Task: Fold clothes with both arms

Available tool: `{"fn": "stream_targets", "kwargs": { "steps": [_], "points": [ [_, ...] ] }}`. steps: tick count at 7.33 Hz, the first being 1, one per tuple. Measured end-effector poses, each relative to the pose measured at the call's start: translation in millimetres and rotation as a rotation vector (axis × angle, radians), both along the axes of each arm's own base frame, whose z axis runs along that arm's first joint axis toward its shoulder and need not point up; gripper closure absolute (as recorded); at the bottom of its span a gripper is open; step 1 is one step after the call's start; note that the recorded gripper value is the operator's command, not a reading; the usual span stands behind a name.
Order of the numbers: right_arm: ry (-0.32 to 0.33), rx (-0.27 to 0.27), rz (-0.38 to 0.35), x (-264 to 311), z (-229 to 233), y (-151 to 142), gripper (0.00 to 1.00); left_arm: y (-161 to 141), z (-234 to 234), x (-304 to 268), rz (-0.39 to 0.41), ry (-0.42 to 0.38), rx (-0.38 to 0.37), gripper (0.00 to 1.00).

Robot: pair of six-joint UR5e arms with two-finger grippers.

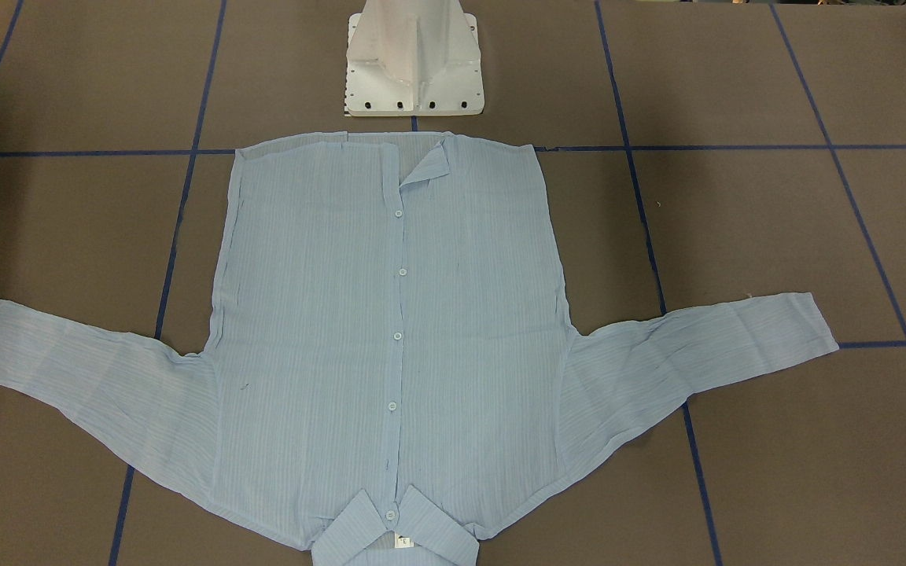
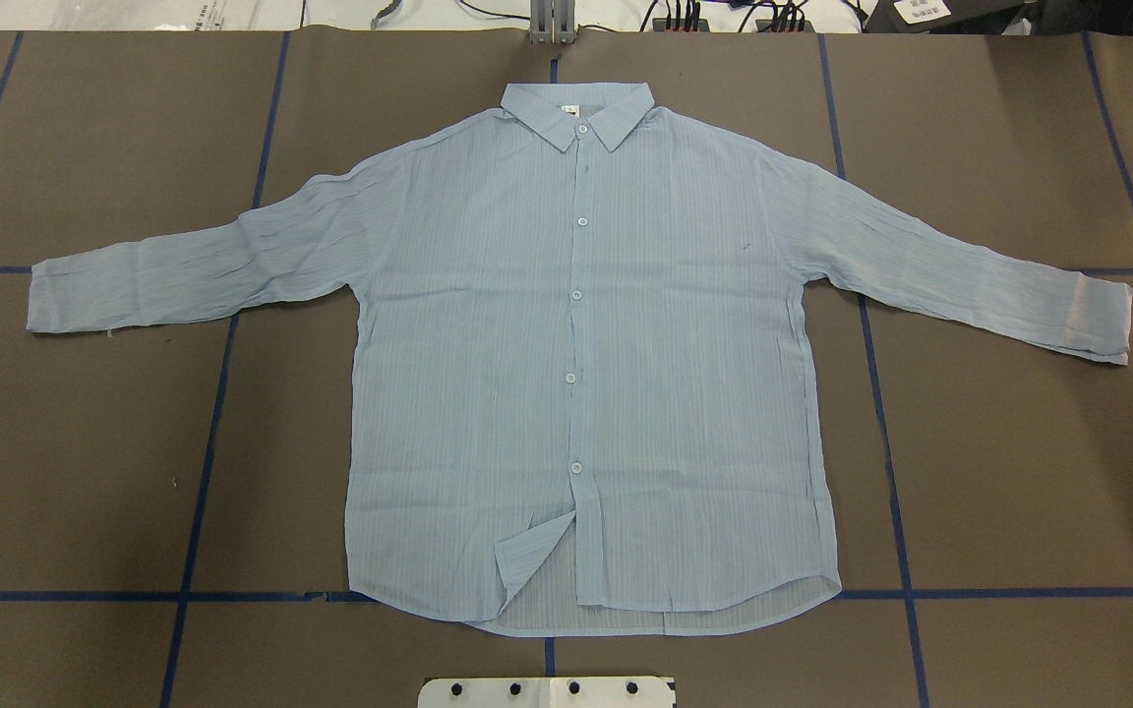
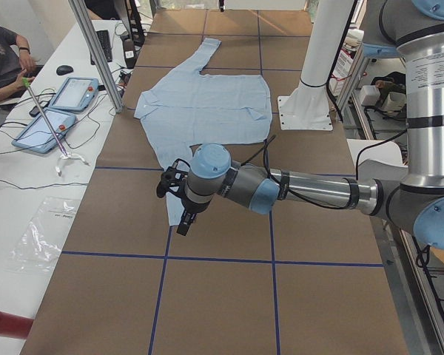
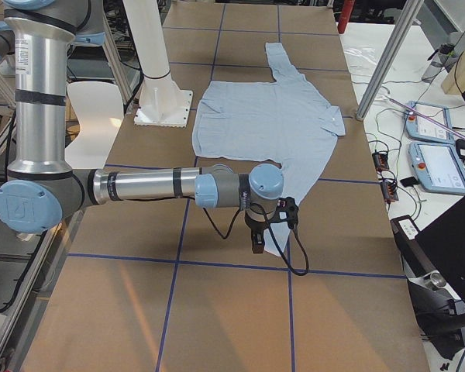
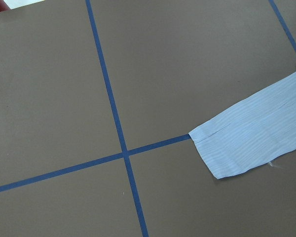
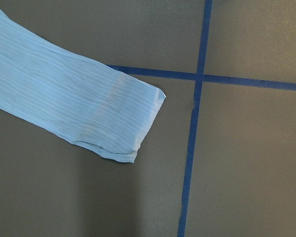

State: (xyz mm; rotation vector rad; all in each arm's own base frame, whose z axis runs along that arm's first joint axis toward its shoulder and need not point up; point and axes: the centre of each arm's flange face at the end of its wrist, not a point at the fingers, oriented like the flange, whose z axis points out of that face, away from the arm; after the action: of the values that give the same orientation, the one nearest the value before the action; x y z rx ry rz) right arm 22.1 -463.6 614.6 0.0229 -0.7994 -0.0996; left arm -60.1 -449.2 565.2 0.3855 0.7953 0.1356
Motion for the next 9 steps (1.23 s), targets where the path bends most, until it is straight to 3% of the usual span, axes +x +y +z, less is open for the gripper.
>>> {"fn": "stream_targets", "kwargs": {
  "steps": [3, 4, 9],
  "points": [
    [-0.005, 0.035, -0.016, -11.3, 12.2, -6.2, 0.0, 2.2, 2.3, -0.2, -0.001, -0.001, -0.001, 0.0],
    [-0.008, 0.025, -0.002, -22.8, 22.3, -14.7, 0.0, 2.3, 2.2, -0.2, -0.001, -0.002, -0.001, 0.0],
    [-0.028, -0.117, 0.147, -85.9, 55.1, -51.0, 0.03, 5.6, 1.7, -0.2, 0.001, -0.004, 0.002, 0.0]
  ]
}}
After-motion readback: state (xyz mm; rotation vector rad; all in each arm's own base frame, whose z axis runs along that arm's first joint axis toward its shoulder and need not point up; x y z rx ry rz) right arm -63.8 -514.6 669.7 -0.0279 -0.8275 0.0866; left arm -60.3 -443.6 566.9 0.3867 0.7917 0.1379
